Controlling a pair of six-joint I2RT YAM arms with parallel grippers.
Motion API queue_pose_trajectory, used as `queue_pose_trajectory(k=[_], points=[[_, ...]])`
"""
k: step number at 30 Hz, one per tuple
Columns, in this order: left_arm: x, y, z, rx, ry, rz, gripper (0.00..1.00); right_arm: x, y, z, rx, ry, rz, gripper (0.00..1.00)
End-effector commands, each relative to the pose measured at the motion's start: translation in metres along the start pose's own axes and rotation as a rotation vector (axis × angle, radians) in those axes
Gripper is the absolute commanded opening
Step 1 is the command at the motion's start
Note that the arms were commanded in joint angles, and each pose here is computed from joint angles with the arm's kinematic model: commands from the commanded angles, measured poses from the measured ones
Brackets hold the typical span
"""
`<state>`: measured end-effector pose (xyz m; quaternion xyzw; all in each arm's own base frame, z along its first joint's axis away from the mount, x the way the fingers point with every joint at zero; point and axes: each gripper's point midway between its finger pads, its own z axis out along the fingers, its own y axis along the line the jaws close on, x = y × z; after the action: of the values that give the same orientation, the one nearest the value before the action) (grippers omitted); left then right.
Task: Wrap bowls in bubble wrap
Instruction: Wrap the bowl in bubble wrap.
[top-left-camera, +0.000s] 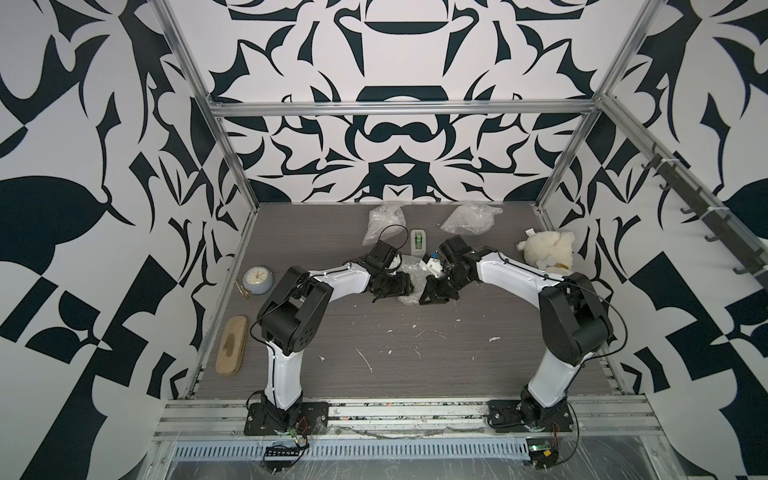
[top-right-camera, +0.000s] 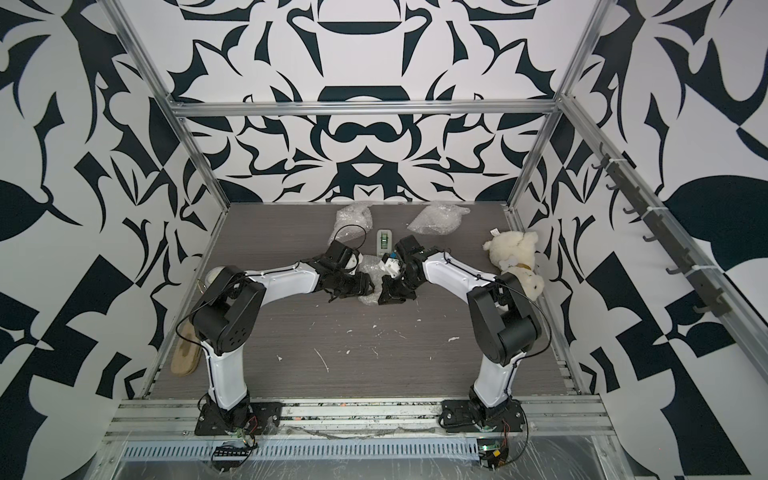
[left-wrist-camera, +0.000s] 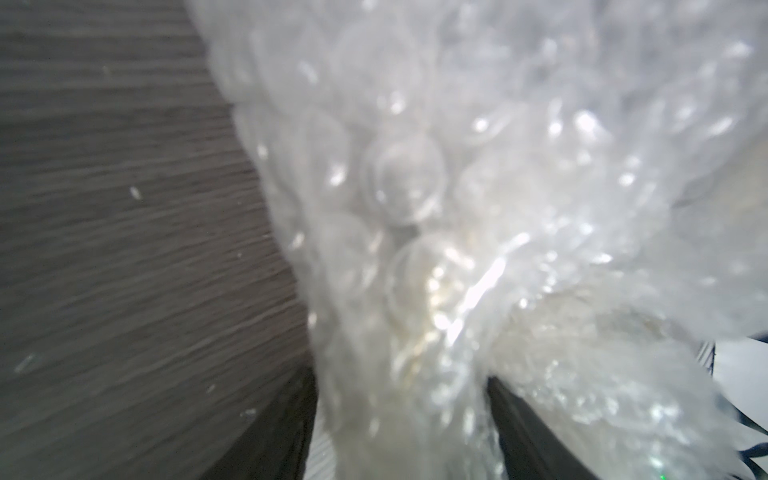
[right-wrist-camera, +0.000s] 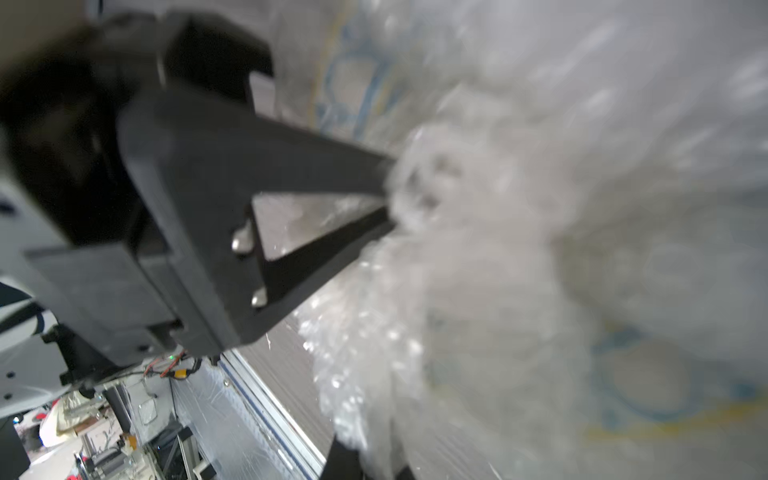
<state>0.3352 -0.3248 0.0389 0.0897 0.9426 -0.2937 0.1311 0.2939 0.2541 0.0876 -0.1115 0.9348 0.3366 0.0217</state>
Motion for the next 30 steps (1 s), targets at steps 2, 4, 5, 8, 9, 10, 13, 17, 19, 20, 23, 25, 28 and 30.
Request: queue_pose_trajectory(k=[2, 4, 5, 8, 9, 10, 13, 17, 19, 20, 23, 25, 28, 30], points=[[0.011, 0.009, 0.003, -0.042, 0.044, 0.004, 0.65, -0.039, 0.019, -0.021, -0.051, -0.129, -0.043, 0.06], [0.010, 0.007, 0.003, -0.040, 0.044, 0.007, 0.65, -0.042, 0.017, -0.019, -0.051, -0.123, -0.032, 0.06], [0.009, 0.007, 0.003, -0.039, 0.042, 0.008, 0.65, -0.043, 0.018, -0.017, -0.058, -0.121, -0.033, 0.06], [0.008, 0.005, 0.003, -0.038, 0.041, 0.013, 0.65, -0.047, 0.017, -0.013, -0.064, -0.120, -0.022, 0.06], [0.008, 0.005, 0.002, -0.038, 0.042, 0.015, 0.65, -0.047, 0.016, -0.011, -0.066, -0.115, -0.018, 0.06], [0.008, 0.005, 0.002, -0.037, 0.042, 0.015, 0.65, -0.047, 0.014, -0.009, -0.065, -0.110, -0.014, 0.06], [0.007, 0.003, 0.002, -0.035, 0.041, 0.018, 0.65, -0.049, 0.009, -0.002, -0.057, -0.100, -0.006, 0.06], [0.004, 0.000, -0.001, -0.030, 0.032, 0.022, 0.65, -0.053, -0.001, 0.008, -0.036, -0.096, 0.013, 0.07], [0.002, -0.001, -0.004, -0.030, 0.023, 0.024, 0.65, -0.056, -0.011, 0.015, -0.009, -0.092, 0.031, 0.07], [0.000, -0.002, -0.006, -0.031, 0.019, 0.026, 0.66, -0.057, -0.015, 0.018, 0.003, -0.091, 0.040, 0.07], [-0.005, -0.003, -0.018, -0.062, -0.003, 0.036, 0.72, -0.057, -0.026, 0.025, 0.031, -0.079, 0.057, 0.07], [-0.010, -0.004, -0.029, -0.081, -0.033, 0.048, 0.74, -0.056, -0.030, 0.027, 0.040, -0.072, 0.067, 0.06], [-0.017, -0.007, -0.047, -0.106, -0.082, 0.055, 0.79, -0.055, -0.033, 0.029, 0.037, -0.066, 0.077, 0.07], [-0.020, -0.008, -0.057, -0.112, -0.113, 0.049, 0.81, -0.054, -0.033, 0.029, 0.038, -0.063, 0.080, 0.06]])
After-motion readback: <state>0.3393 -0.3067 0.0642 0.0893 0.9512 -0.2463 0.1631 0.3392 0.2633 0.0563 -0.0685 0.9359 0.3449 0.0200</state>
